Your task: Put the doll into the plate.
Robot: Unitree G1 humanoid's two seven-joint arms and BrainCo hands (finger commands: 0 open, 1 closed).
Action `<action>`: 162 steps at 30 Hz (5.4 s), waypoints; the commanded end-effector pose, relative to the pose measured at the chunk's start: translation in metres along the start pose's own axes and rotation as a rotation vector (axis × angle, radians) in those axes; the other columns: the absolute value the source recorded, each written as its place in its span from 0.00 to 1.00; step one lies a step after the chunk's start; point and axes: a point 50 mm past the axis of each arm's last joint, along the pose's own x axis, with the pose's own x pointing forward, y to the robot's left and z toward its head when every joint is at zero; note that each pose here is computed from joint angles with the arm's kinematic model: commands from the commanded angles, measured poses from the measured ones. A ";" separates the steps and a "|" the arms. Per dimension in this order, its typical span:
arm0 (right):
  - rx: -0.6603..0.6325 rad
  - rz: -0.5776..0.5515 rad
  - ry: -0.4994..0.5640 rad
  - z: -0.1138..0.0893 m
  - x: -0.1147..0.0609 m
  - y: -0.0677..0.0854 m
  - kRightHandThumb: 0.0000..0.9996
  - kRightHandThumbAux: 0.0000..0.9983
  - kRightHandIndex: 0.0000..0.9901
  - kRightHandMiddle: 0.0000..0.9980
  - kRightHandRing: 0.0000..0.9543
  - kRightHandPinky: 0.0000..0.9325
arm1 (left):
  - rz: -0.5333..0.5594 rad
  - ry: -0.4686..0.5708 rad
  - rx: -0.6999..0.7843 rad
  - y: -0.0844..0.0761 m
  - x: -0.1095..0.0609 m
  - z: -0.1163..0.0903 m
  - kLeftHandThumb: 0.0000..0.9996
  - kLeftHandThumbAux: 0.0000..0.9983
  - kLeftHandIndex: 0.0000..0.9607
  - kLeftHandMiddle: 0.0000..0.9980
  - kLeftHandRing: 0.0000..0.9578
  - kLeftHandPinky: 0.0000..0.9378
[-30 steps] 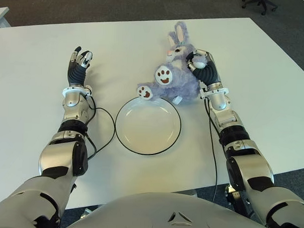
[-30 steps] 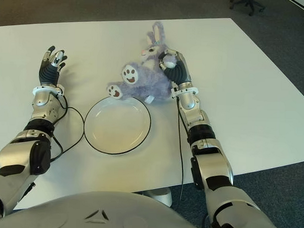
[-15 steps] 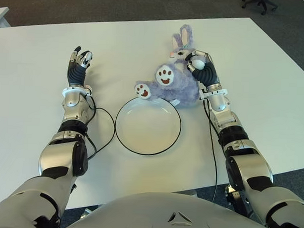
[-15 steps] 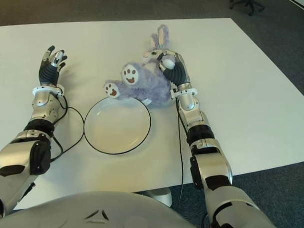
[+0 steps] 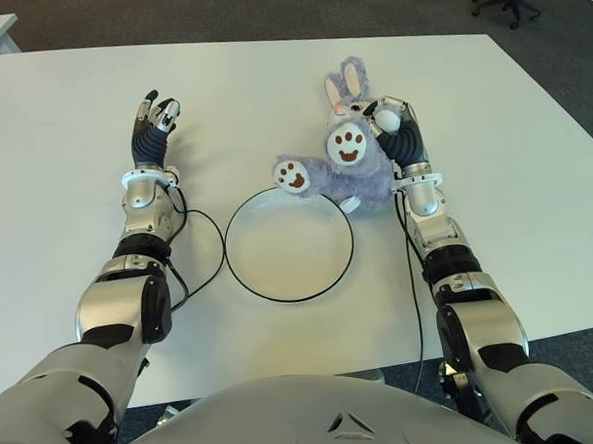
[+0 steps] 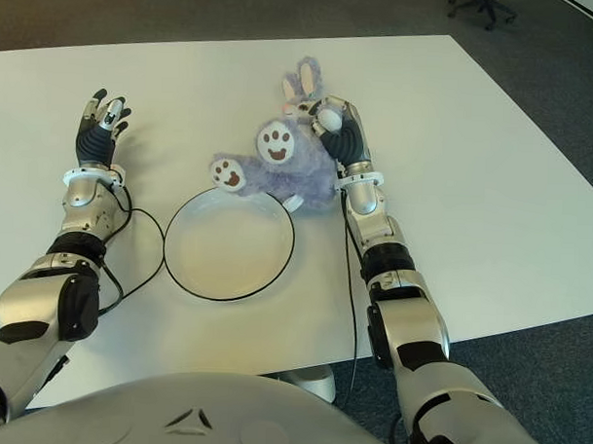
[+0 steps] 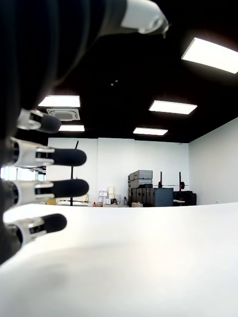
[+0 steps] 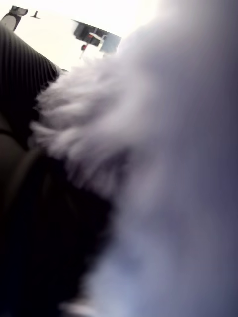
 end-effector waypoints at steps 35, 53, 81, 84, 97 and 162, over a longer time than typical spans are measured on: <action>0.036 -0.164 0.016 -0.005 -0.003 -0.005 0.71 0.71 0.44 0.86 0.91 0.91 | 0.030 0.185 0.002 0.006 -0.027 -0.043 0.00 0.48 0.06 0.19 0.20 0.13; 0.050 -0.203 -0.054 0.005 0.004 -0.013 0.71 0.71 0.44 0.85 0.90 0.90 | 0.025 0.188 0.000 0.005 -0.026 -0.043 0.00 0.48 0.06 0.20 0.19 0.10; 0.044 -0.306 -0.085 0.020 0.009 -0.027 0.71 0.71 0.45 0.83 0.88 0.89 | 0.024 0.202 -0.006 0.004 -0.025 -0.044 0.00 0.48 0.07 0.20 0.19 0.09; 0.050 -0.314 -0.087 0.023 0.009 -0.029 0.71 0.71 0.45 0.83 0.88 0.89 | 0.026 0.205 -0.008 0.004 -0.025 -0.044 0.00 0.48 0.07 0.20 0.20 0.09; 0.068 -0.336 -0.110 0.030 0.011 -0.036 0.71 0.71 0.45 0.83 0.88 0.90 | 0.024 0.201 -0.004 0.002 -0.025 -0.044 0.00 0.48 0.07 0.20 0.20 0.09; 0.144 -0.284 -0.386 0.078 0.002 -0.038 0.71 0.72 0.44 0.84 0.90 0.92 | 0.006 0.214 -0.019 -0.003 -0.022 -0.044 0.00 0.49 0.08 0.20 0.19 0.09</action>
